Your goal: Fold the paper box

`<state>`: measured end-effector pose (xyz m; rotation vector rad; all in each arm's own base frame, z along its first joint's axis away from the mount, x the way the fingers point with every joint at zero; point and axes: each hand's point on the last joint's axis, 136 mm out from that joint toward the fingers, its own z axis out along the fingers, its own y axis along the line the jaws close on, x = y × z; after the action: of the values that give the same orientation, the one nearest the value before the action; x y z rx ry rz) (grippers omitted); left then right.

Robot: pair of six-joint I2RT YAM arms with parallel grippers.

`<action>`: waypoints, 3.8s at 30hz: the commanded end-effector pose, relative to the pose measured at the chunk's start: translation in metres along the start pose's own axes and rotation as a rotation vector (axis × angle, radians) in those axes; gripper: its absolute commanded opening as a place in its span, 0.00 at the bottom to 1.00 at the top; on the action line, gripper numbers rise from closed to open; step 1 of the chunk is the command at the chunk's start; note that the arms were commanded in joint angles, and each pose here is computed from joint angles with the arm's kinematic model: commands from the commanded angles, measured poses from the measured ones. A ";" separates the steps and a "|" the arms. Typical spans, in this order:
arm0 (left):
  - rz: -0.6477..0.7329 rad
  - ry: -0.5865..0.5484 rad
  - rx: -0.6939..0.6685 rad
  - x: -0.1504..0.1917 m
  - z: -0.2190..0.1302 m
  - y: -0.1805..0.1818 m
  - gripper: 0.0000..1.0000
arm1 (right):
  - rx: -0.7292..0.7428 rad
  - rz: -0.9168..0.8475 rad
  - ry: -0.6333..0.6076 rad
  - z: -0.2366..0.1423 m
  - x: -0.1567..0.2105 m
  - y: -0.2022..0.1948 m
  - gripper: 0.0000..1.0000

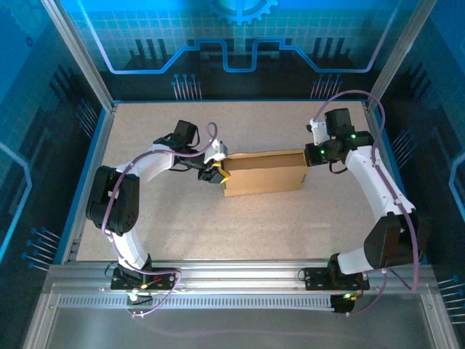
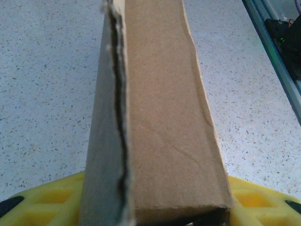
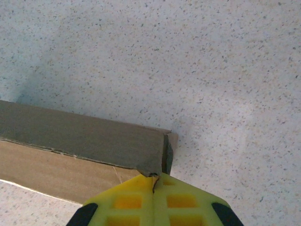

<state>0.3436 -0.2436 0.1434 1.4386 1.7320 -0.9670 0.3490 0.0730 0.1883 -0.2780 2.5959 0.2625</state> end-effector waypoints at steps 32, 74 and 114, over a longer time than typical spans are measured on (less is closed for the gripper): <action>-0.012 -0.169 -0.158 -0.047 -0.019 -0.006 0.99 | 0.047 0.095 0.098 0.005 0.031 0.010 0.00; -0.650 0.228 -0.812 -0.024 -0.069 0.010 0.37 | 0.029 0.097 0.159 0.008 0.032 0.012 0.00; -0.874 0.144 -0.631 -0.055 -0.052 -0.008 0.00 | 0.115 0.022 0.172 -0.001 0.041 0.003 0.00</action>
<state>0.3492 -0.2127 0.2063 0.3682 2.5103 -0.4737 0.3353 0.0762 0.1809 -0.1946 2.6792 0.1819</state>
